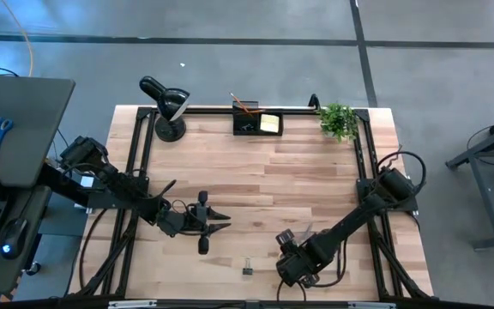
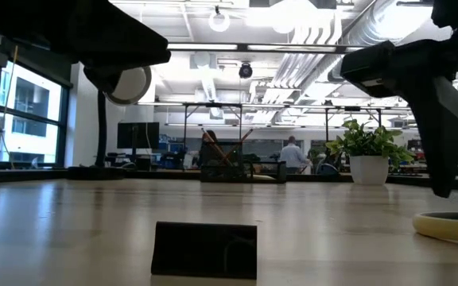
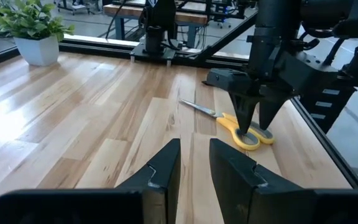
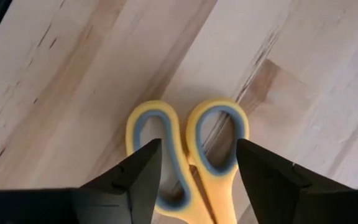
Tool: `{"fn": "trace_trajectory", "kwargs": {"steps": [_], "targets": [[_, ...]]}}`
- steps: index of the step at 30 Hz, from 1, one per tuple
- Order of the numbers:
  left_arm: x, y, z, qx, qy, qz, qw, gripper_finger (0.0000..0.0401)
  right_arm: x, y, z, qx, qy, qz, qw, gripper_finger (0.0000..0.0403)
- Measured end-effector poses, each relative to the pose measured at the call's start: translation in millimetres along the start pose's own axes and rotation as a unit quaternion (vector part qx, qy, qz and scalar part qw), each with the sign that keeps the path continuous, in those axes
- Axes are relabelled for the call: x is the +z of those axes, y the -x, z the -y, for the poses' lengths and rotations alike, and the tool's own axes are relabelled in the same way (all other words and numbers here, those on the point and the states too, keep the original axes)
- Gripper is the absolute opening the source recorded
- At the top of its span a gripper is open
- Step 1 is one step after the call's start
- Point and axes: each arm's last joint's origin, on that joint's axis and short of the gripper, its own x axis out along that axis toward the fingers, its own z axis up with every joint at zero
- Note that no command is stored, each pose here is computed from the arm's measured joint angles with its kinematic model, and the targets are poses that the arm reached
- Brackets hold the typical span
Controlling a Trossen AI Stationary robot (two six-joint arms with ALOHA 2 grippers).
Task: Pick and place office supplies into organizer
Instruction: Put the yellow scissors into the black desk organizer
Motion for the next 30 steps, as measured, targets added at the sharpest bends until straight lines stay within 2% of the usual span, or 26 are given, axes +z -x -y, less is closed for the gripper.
{"fn": "trace_trajectory", "kwargs": {"steps": [14,26,30], "targets": [[0.9,0.0,0.2,-0.001,-0.005,0.003,1.0,0.0074,-0.8,-17.1,-4.3,0.006,-0.005,-0.017,1.0,0.0171],[1.0,0.0,-0.2,0.006,-0.006,0.005,1.0,0.0074,0.0,-17.7,-4.4,0.02,-0.015,-0.015,1.0,0.0054],[1.0,0.0,-0.2,0.006,-0.006,0.005,1.0,0.0074,1.5,-17.6,-0.2,0.015,-0.022,-0.008,1.0,0.0045]]}}
